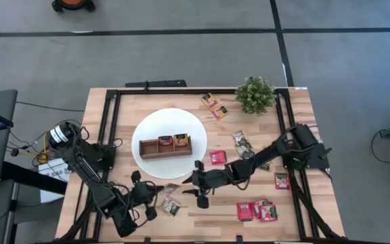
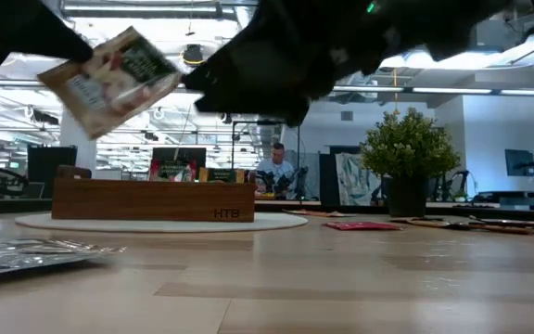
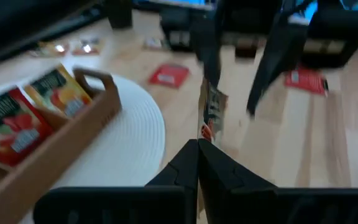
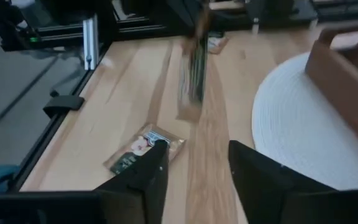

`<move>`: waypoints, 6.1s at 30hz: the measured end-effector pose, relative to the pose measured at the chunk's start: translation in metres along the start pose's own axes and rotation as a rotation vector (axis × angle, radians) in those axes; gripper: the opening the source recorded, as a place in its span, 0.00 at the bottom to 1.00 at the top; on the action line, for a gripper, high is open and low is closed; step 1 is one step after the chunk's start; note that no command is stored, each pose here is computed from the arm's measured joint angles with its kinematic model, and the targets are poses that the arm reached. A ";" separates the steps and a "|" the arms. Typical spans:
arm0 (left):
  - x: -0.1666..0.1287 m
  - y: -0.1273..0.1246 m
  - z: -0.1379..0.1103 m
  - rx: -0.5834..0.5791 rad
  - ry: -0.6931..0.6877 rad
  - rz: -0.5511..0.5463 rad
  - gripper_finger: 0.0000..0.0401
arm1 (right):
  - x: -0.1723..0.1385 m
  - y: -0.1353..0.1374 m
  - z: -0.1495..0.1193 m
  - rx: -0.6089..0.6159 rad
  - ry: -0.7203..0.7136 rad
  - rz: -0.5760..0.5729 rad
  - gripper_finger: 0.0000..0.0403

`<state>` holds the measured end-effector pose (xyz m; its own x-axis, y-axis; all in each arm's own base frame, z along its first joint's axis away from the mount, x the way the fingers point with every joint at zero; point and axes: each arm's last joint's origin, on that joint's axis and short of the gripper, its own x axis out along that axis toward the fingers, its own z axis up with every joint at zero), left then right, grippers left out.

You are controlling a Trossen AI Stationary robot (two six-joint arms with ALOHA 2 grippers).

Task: Pick & Place Tea
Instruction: Put the brown tea bag into the left section of the wooden organizer, then put the red tea bag into the middle section of the wooden organizer

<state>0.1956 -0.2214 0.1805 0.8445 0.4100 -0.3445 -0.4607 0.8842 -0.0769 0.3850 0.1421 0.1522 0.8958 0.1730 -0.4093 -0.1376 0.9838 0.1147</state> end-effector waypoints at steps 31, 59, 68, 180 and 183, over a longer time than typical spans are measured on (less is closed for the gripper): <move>-0.001 0.009 0.029 0.120 0.069 -0.057 0.14 | 0.026 -0.022 -0.006 0.052 -0.029 -0.048 0.01; 0.066 0.010 0.035 0.290 0.196 -0.077 0.15 | 0.027 -0.005 0.010 -0.104 0.073 -0.061 0.01; 0.043 0.018 0.038 0.326 0.050 0.086 0.00 | 0.009 -0.004 0.017 -0.090 0.181 -0.074 0.21; 0.044 0.105 0.061 0.157 0.015 -0.051 0.32 | -0.119 0.028 0.012 -0.141 0.662 -0.547 0.28; 0.056 0.091 0.045 0.241 0.012 -0.036 0.29 | -0.135 0.040 0.000 -0.113 0.804 -0.530 0.28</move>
<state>0.2134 -0.1082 0.1966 0.8553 0.3757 -0.3569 -0.3505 0.9267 0.1355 0.2584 0.1581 0.2121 0.3028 -0.3557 -0.8842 0.1233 0.9346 -0.3337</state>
